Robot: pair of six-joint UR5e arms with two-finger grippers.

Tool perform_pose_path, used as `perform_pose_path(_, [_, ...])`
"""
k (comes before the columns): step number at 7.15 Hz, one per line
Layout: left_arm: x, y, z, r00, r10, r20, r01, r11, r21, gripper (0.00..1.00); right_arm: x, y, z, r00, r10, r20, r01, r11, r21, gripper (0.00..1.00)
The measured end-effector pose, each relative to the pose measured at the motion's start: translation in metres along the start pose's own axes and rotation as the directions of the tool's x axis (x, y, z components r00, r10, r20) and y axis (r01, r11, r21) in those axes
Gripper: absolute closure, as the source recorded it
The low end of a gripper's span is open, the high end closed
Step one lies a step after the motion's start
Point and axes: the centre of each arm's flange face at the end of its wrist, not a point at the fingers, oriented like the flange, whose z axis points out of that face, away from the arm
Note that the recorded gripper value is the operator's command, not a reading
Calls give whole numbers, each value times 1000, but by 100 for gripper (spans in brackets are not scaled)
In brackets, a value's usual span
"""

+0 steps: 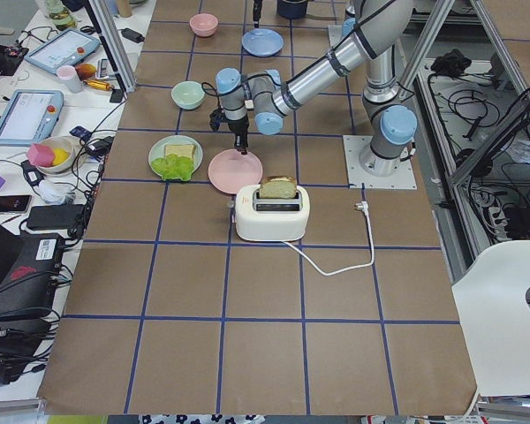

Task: Stack three plates with pink and blue
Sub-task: 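Grip the pink plate rim with left gripper while right grips blue plate, then carry the pink plate with the left gripper onto the cream plate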

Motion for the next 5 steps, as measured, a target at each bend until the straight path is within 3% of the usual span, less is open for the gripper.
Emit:
perform_pose_path(2, [5,0,-7,1000,0,4,0,1000,14,100,6,14,23,1000,-27,11,27,999,-37,38])
perform_pose_path(3, [12,1,-18,1000,6,8,-7,999,35,100,13,18,27,1000,-16,15,16,999,-46,49])
perform_pose_path(5, [49,2,-49,998,47,32,-50,995,89,100,19,21,30,1000,-5,18,6,999,-51,93])
